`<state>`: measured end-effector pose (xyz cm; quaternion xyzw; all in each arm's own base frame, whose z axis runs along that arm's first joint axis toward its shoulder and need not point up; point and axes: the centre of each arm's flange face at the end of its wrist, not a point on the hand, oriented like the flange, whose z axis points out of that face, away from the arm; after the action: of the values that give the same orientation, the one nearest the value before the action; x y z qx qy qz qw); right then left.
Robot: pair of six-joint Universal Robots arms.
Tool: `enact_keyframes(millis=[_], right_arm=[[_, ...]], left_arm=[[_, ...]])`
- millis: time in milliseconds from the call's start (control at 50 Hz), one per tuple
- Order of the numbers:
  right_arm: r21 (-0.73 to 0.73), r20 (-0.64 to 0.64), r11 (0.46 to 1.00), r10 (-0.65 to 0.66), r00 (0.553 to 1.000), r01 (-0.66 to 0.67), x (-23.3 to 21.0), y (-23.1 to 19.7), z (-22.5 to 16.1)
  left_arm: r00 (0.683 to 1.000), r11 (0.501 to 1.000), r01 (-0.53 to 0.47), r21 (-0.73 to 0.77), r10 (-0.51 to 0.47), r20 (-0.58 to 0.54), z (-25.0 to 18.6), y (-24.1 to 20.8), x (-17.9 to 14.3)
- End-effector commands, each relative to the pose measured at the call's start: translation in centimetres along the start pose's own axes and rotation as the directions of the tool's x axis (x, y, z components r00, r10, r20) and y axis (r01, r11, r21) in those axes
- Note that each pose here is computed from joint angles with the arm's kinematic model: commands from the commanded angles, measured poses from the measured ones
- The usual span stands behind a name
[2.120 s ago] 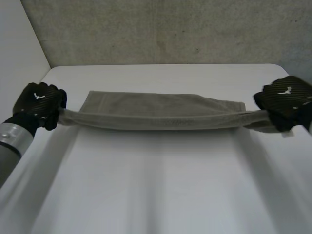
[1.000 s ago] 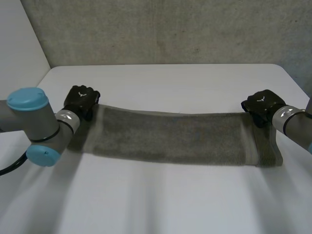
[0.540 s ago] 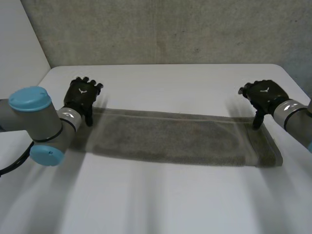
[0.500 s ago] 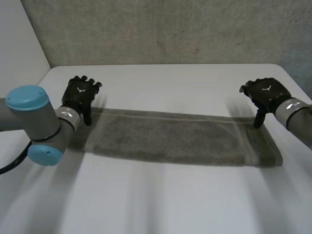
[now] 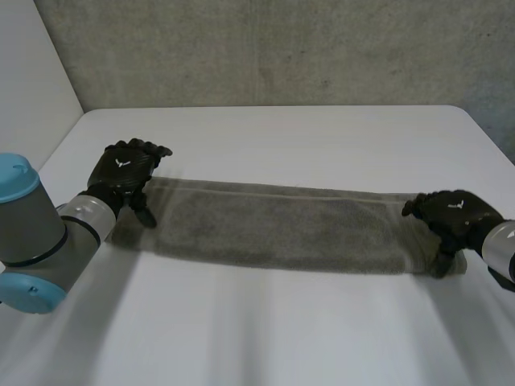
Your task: Fold the towel.
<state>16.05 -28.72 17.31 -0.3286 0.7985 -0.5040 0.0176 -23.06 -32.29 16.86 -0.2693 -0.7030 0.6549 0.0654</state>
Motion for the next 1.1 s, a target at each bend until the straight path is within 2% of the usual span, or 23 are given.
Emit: enact_keyframes(millis=[20,100,380,500,600,640,760,820,860,880,920,980,1020,1040,1080,1100], right_arm=[[-0.005,0.041,0.999,0.050,0.998,-0.050,0.6,2.4,1.3],[-0.005,0.032,0.998,0.056,0.998,-0.056,1.1,3.8,2.8],[-0.001,-0.001,0.999,0.045,0.999,-0.045,2.0,4.5,4.5],[-0.025,-0.098,0.999,0.030,0.995,-0.033,3.9,4.6,4.4],[-0.030,-0.200,0.999,-0.041,0.979,0.036,6.8,3.9,3.3],[-0.060,-0.272,0.994,-0.106,0.956,0.093,9.7,4.0,2.6],[-0.121,-0.307,0.973,-0.224,0.925,0.196,12.5,3.0,1.7],[-0.119,-0.318,0.971,-0.235,0.918,0.207,12.9,2.1,1.6],[-0.059,-0.312,0.966,-0.256,0.915,0.251,11.3,-1.4,1.7],[-0.058,-0.312,0.966,-0.256,0.915,0.251,11.3,-1.4,1.7],[0.061,-0.294,0.949,-0.278,0.915,0.308,8.0,-6.0,2.1],[0.120,-0.285,0.938,-0.282,0.916,0.326,6.3,-7.9,2.1],[0.234,-0.242,0.904,-0.302,0.922,0.357,1.9,-11.3,1.9],[0.234,-0.242,0.904,-0.302,0.922,0.357,1.9,-11.3,1.9],[0.368,-0.160,0.838,-0.370,0.915,0.403,-5.1,-13.8,2.2],[0.368,-0.160,0.837,-0.371,0.915,0.404,-5.1,-13.8,2.2]], left_arm=[[0.998,0.998,0.067,0.021,-0.067,0.002,-0.3,-0.3,0.0],[0.998,0.998,0.067,0.019,-0.067,0.001,-0.3,-0.2,0.1],[0.998,0.997,0.070,0.016,-0.070,0.002,-0.3,-0.1,0.1],[0.998,0.997,0.069,0.021,-0.069,0.003,-0.3,-0.2,0.0],[0.998,0.997,0.066,0.032,-0.066,0.007,-0.4,-0.5,-0.1],[0.998,0.997,0.064,0.038,-0.064,0.012,-0.5,-0.8,-0.2],[0.997,0.996,0.063,0.060,-0.065,0.039,-0.8,-1.6,-1.2],[0.997,0.996,0.061,0.068,-0.064,0.044,-0.9,-1.9,-1.4],[0.997,0.995,0.056,0.087,-0.061,0.053,-0.9,-2.5,-1.7],[0.997,0.995,0.056,0.087,-0.061,0.053,-0.9,-2.5,-1.7],[0.996,0.992,0.052,0.114,-0.060,0.062,-0.9,-3.3,-1.9],[0.996,0.991,0.058,0.124,-0.067,0.065,-0.8,-3.6,-2.0],[0.993,0.983,0.089,0.158,-0.099,0.058,-0.6,-4.4,-2.0],[0.993,0.983,0.089,0.158,-0.099,0.057,-0.6,-4.4,-2.0],[0.990,0.976,0.124,0.179,-0.135,0.048,-0.5,-4.8,-1.9],[0.990,0.976,0.125,0.179,-0.135,0.048,-0.5,-4.8,-1.9]])
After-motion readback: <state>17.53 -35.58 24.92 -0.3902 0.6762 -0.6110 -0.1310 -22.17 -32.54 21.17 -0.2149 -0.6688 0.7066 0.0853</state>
